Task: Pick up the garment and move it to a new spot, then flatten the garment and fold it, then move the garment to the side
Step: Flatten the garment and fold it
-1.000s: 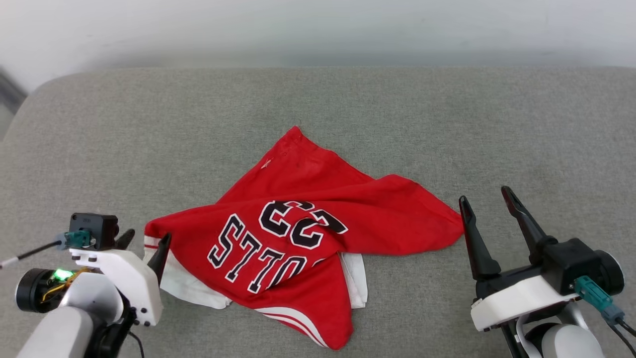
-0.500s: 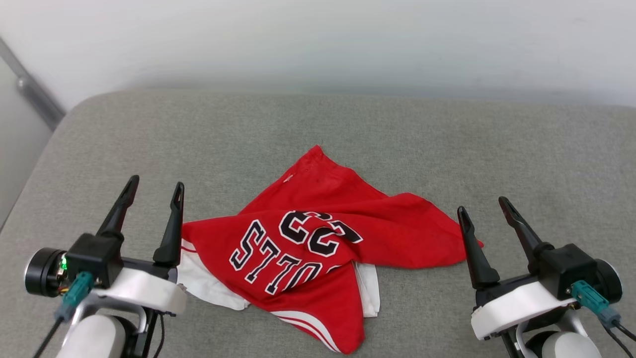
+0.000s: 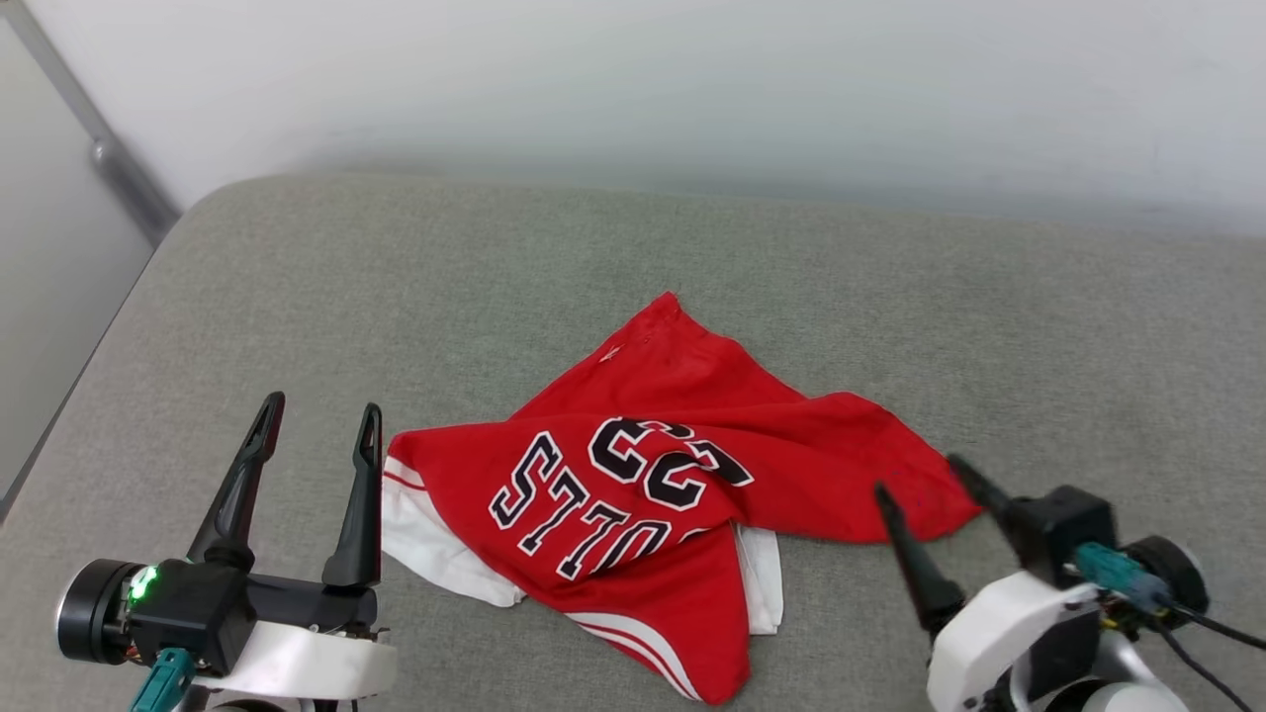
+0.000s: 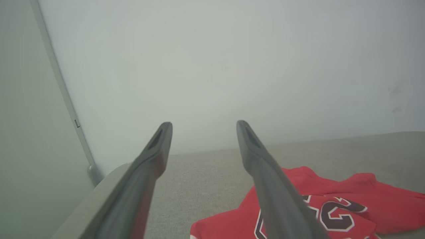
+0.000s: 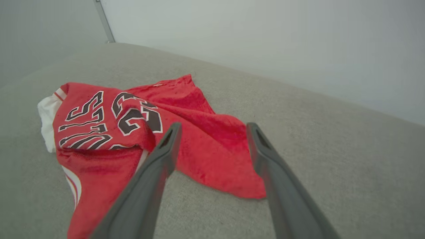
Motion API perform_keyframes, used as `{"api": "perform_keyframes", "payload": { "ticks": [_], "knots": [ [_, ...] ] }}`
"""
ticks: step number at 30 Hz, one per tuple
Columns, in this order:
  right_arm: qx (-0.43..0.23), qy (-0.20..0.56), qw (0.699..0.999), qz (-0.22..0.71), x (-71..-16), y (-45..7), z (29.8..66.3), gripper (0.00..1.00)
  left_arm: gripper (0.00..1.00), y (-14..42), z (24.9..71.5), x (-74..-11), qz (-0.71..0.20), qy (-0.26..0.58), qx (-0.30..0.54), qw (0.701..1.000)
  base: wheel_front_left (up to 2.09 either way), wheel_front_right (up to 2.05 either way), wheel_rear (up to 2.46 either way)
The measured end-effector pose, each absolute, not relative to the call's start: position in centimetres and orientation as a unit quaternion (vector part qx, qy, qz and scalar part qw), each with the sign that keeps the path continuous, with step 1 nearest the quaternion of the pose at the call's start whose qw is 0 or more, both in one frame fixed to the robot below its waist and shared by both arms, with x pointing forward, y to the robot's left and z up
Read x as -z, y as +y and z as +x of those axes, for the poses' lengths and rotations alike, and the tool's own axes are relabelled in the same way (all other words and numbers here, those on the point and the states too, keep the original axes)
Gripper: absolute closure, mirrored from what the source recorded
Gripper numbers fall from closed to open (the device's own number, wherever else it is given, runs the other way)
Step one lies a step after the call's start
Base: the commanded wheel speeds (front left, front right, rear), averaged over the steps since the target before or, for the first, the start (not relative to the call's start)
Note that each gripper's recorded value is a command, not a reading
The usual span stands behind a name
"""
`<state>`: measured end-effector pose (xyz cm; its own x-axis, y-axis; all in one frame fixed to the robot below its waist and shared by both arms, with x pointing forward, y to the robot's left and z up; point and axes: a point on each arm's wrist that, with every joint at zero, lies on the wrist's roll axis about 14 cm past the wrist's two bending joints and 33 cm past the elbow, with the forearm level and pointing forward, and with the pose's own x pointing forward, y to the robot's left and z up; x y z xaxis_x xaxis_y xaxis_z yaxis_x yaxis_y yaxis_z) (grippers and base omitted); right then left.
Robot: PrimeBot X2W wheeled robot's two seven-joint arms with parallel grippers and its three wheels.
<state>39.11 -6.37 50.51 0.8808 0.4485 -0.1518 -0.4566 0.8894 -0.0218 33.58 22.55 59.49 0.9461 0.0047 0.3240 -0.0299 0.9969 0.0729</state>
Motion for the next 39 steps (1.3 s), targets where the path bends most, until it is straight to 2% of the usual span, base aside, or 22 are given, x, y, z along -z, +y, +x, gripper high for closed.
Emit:
{"api": "perform_keyframes", "payload": {
  "ticks": [8,12,15,27,36,37,38,39],
  "knots": [
    [-0.345,0.276,0.892,-0.095,-45.6,-2.7,36.1,0.0,0.0,23.2,33.8,-58.7,0.032,-0.153,-0.02,0.987,0.0,0.0,0.0],
    [-0.354,0.345,0.854,-0.164,-43.7,-3.0,36.2,0.0,0.0,23.7,33.8,-58.4,0.028,-0.149,-0.03,0.988,0.0,0.0,0.0],
    [-0.363,0.387,0.832,-0.162,-42.5,-2.0,35.8,0.0,0.0,24.2,33.7,-57.9,0.025,-0.141,-0.041,0.989,0.0,0.0,0.0],
    [-0.387,0.455,0.775,-0.207,-37.5,0.0,35.4,0.0,0.0,26.4,32.7,-56.7,0.028,-0.118,-0.084,0.989,0.0,0.0,0.0],
    [-0.401,0.468,0.758,-0.213,-35.6,1.0,35.4,0.0,0.0,27.1,32.5,-56.1,0.034,-0.106,-0.098,0.989,0.0,0.0,0.0],
    [-0.401,0.468,0.758,-0.212,-35.4,1.0,35.4,0.05,0.0,27.2,32.5,-56.1,0.034,-0.105,-0.099,0.989,0.0,0.0,0.0],
    [-0.402,0.467,0.759,-0.211,-35.3,1.1,35.4,0.62,0.0,27.2,32.5,-56.0,0.035,-0.105,-0.099,0.989,0.0,0.0,0.0],
    [-0.402,0.466,0.76,-0.21,-35.3,1.1,35.4,0.84,0.0,27.1,32.5,-56.0,0.035,-0.104,-0.098,0.989,0.0,0.0,0.0]
  ]
}}
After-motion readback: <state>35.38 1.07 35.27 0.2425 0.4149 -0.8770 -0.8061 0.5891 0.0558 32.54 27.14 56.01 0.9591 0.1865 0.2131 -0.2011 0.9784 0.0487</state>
